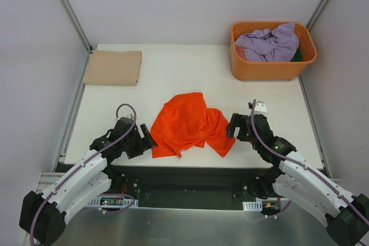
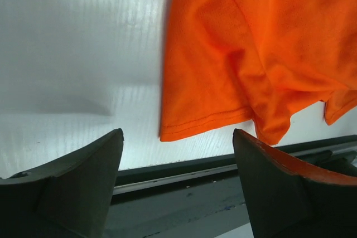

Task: Fold and stack the t-shirts
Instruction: Flatten out the tshirt

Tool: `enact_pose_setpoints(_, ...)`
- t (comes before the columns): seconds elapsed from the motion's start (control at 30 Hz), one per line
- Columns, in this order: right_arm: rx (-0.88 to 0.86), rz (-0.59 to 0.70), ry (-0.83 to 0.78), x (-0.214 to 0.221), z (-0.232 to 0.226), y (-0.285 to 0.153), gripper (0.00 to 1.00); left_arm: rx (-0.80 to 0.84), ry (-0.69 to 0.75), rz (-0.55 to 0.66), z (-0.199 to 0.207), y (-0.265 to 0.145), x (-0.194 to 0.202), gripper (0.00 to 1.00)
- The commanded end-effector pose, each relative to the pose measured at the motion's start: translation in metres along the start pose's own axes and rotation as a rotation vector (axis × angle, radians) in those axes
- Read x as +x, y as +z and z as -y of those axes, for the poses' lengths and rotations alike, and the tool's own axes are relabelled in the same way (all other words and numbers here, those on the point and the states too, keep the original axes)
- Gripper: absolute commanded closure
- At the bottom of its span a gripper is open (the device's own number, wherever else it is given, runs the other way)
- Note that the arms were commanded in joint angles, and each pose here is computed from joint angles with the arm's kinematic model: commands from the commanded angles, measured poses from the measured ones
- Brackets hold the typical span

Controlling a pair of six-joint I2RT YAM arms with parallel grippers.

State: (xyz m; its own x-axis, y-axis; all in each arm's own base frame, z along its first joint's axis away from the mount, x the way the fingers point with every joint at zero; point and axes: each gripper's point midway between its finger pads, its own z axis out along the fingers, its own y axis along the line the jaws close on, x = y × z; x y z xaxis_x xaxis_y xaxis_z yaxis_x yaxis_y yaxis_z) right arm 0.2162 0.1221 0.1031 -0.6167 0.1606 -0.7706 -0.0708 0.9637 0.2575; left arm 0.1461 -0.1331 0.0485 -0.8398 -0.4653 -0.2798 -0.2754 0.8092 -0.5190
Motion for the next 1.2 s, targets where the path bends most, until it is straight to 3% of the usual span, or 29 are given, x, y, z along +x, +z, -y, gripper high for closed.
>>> enact_pose_setpoints(0.0, 0.031, -0.026, 0.017, 0.006, 0.004, 0.003, 0.04, 0.038, 0.014, -0.065, 0.014, 0.005, 0.011, 0.24)
enact_pose_setpoints(0.33, 0.058, -0.084, 0.018, 0.02, 0.008, 0.007, 0.04, -0.164, 0.109, -0.121, 0.012, 0.028, 0.021, 0.42)
enact_pose_setpoints(0.5, 0.081, -0.106, -0.005, 0.024, 0.014, 0.004, 0.04, -0.214, 0.14, -0.135, 0.018, 0.037, 0.023, 0.64)
enact_pose_setpoints(0.57, 0.098, -0.106, -0.006, 0.023, 0.017, 0.002, 0.04, -0.222, 0.153, -0.138, 0.02, 0.038, 0.025, 0.67)
enact_pose_setpoints(0.73, 0.068, -0.126, -0.008, 0.028, 0.014, -0.001, 0.04, -0.232, 0.176, -0.128, 0.023, 0.041, 0.023, 1.0)
enact_pose_setpoints(0.83, 0.028, -0.165, -0.001, 0.035, 0.007, -0.005, 0.02, -0.234, 0.179, -0.102, 0.023, 0.04, 0.018, 1.0)
enact_pose_setpoints(0.97, -0.093, -0.226, -0.003, 0.043, -0.019, -0.007, 0.15, -0.215, 0.186, -0.05, 0.026, 0.036, 0.009, 1.0)
enact_pose_setpoints(1.17, -0.021, -0.333, -0.145, 0.065, -0.029, -0.007, 0.2, -0.197, 0.186, -0.009, 0.025, 0.031, 0.004, 1.0)
